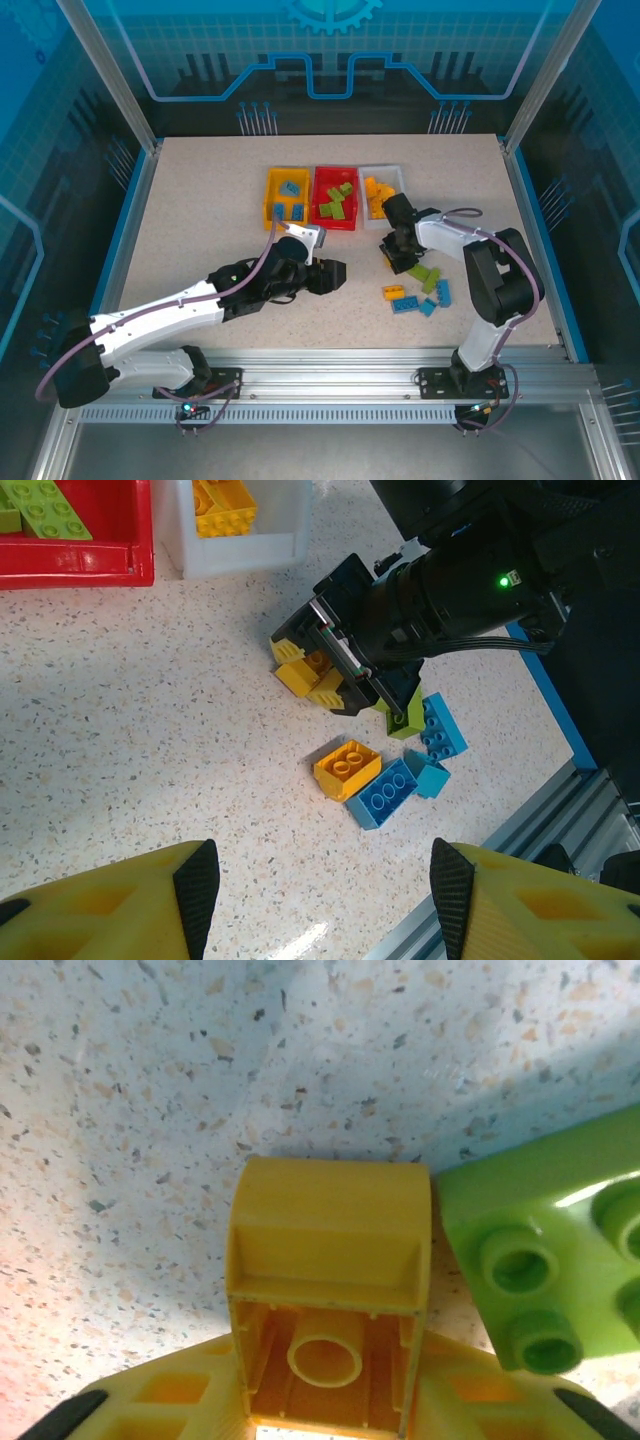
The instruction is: Sort the legos into containers by color
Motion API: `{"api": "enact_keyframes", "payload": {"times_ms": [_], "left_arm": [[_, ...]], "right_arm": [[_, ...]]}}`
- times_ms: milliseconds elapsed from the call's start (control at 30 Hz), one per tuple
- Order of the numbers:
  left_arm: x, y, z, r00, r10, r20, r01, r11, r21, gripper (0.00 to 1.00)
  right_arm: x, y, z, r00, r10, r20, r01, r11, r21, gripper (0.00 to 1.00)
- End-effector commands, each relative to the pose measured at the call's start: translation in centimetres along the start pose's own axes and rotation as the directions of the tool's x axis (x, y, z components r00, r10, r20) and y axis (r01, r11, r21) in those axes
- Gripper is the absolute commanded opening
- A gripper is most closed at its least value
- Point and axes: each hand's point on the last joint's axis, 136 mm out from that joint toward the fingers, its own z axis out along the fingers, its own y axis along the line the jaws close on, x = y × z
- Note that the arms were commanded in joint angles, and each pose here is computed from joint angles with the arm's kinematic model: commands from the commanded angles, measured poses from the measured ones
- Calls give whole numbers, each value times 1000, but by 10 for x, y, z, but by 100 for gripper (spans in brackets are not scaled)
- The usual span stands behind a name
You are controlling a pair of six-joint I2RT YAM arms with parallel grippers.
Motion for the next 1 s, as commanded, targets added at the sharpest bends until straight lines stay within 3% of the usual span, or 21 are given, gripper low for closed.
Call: {"api": "enact_keyframes", "payload": {"times_ms": [0,133,333,467,533,600,700,767,967], "left_arm": [[-9,-2,-9,999,23,35,-22,1000,-8,61],[-13,-5,-9,999,28,41,-27,1000,-9,61],[-22,-14,-2,999,35,41,-35,999,-4,61],[-26,-23,7,999,38,30,-38,999,14,62],[-29,-28,10,998,45,32,-45,999,22,61],[-33,-32,11,998,51,36,-52,998,32,62],[-36,-37,14,997,64,36,-66,997,41,62],[-38,-40,17,997,67,33,-68,997,44,62],[-41,-46,21,997,67,29,-68,996,53,62]], "right_arm": [[-7,5,-8,998,-29,52,30,1000,-9,29],[-5,14,-41,977,-152,148,161,986,-52,25],[-25,34,-95,880,-330,341,385,917,-106,25],[-27,85,-106,747,-543,384,639,747,-186,27],[-25,106,-104,636,-666,391,761,625,-172,27],[-26,122,-97,528,-754,389,841,528,-119,28],[-25,141,-86,442,-819,367,895,431,-116,29],[-27,150,-77,426,-838,340,904,411,-121,31],[-43,161,-53,457,-846,275,889,444,-112,38]]}}
